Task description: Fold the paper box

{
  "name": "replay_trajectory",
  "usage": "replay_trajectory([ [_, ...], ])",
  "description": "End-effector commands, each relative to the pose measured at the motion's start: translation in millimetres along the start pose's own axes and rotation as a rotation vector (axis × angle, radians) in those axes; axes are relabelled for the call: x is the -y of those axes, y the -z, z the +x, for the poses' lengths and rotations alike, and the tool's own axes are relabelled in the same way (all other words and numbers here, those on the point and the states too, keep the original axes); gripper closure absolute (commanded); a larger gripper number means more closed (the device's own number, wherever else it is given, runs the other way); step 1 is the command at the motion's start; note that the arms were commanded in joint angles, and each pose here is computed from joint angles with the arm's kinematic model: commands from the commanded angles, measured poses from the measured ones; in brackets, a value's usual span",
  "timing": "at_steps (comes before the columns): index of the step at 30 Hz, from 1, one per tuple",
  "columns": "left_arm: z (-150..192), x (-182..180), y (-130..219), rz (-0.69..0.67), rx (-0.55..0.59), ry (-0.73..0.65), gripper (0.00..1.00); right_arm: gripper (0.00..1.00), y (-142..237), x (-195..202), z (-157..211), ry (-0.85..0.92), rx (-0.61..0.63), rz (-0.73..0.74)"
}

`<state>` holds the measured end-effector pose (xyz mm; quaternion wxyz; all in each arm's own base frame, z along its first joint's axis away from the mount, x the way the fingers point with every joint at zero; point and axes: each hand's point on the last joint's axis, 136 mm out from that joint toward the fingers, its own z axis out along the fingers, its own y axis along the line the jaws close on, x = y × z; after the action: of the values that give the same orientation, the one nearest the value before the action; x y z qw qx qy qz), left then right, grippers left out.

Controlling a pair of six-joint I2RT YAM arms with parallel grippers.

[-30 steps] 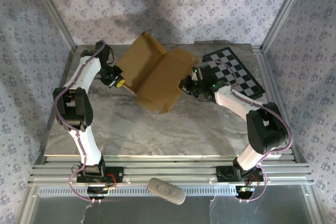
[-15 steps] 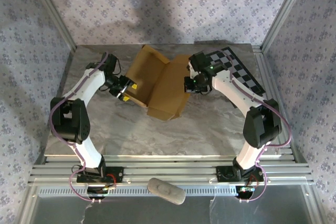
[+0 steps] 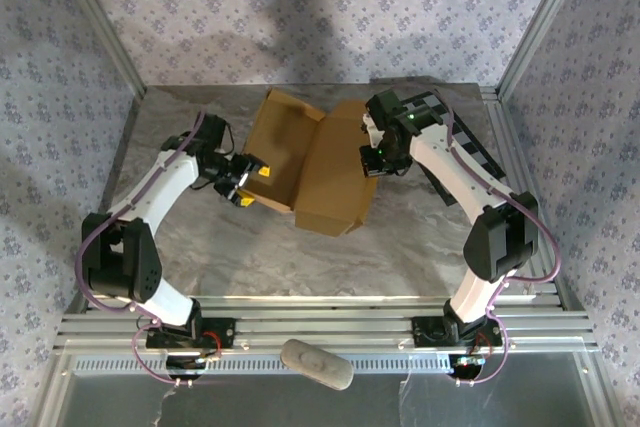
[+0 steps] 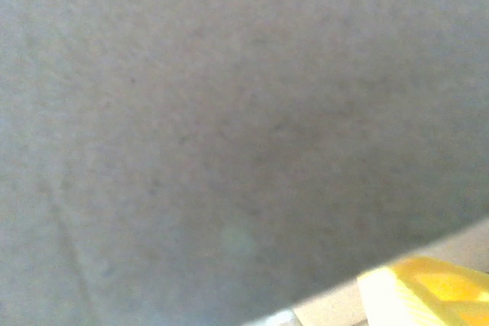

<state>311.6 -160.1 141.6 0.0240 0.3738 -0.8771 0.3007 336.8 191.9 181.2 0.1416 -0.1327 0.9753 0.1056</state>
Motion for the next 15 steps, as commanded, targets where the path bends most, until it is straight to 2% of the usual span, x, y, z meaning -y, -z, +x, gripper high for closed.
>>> replay_trajectory([
  [1, 8, 1, -9, 0.021, -0.021, 0.069, 0.31, 1.0, 14, -13, -1, -0.01, -0.006, -0.065],
  [5, 4, -6, -37, 0.011, -0.002, 0.116, 0.31, 1.0, 18, -36, -8, -0.117, 0.03, -0.153],
  [8, -6, -17, -52, -0.045, 0.051, 0.168, 0.31, 1.0, 19, -50, -8, -0.199, 0.041, -0.178],
  [15, -19, -19, -53, -0.13, 0.182, 0.229, 0.31, 1.0, 22, -59, -1, -0.277, 0.031, -0.125],
])
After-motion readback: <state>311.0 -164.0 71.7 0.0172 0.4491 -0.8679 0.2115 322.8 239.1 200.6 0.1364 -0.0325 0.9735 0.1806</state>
